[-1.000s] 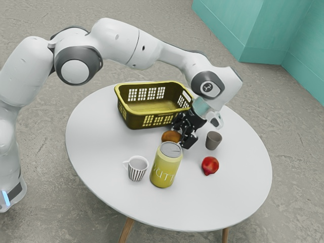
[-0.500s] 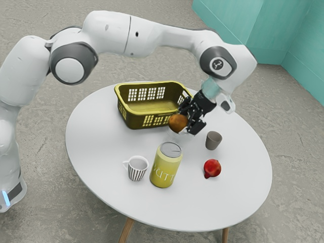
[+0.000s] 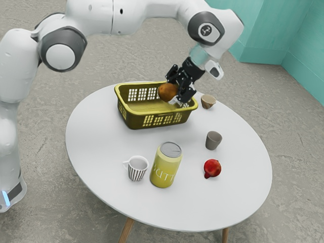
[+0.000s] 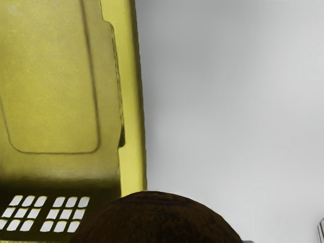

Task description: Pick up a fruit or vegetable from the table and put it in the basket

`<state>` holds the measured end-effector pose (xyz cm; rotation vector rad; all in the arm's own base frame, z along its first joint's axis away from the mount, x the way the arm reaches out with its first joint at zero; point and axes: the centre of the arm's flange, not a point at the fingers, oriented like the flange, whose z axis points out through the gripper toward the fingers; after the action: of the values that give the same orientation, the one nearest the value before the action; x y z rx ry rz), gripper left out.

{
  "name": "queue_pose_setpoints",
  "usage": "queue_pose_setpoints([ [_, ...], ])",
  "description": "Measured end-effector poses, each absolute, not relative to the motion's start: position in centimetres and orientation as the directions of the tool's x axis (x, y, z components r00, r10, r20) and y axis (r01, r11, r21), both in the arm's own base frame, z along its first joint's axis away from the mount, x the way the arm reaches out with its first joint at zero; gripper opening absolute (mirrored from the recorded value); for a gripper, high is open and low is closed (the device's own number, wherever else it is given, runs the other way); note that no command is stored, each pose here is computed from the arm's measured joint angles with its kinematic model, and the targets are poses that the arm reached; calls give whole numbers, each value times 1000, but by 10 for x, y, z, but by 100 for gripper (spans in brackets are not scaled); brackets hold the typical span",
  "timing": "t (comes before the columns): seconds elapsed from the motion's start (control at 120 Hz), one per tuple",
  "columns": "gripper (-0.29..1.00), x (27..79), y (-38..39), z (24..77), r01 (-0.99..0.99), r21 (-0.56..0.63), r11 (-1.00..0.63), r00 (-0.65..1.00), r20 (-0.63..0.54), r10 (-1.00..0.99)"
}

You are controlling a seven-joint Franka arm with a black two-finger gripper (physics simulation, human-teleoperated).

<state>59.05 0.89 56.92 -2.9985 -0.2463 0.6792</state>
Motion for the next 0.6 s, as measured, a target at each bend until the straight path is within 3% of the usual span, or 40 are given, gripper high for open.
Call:
queue_pose_setpoints([
  [0.3,34,576,80,557,233,-117,-965,880,-397,260],
  [0.6,34,591,109,524,212,-95,-973,923,-308,231],
])
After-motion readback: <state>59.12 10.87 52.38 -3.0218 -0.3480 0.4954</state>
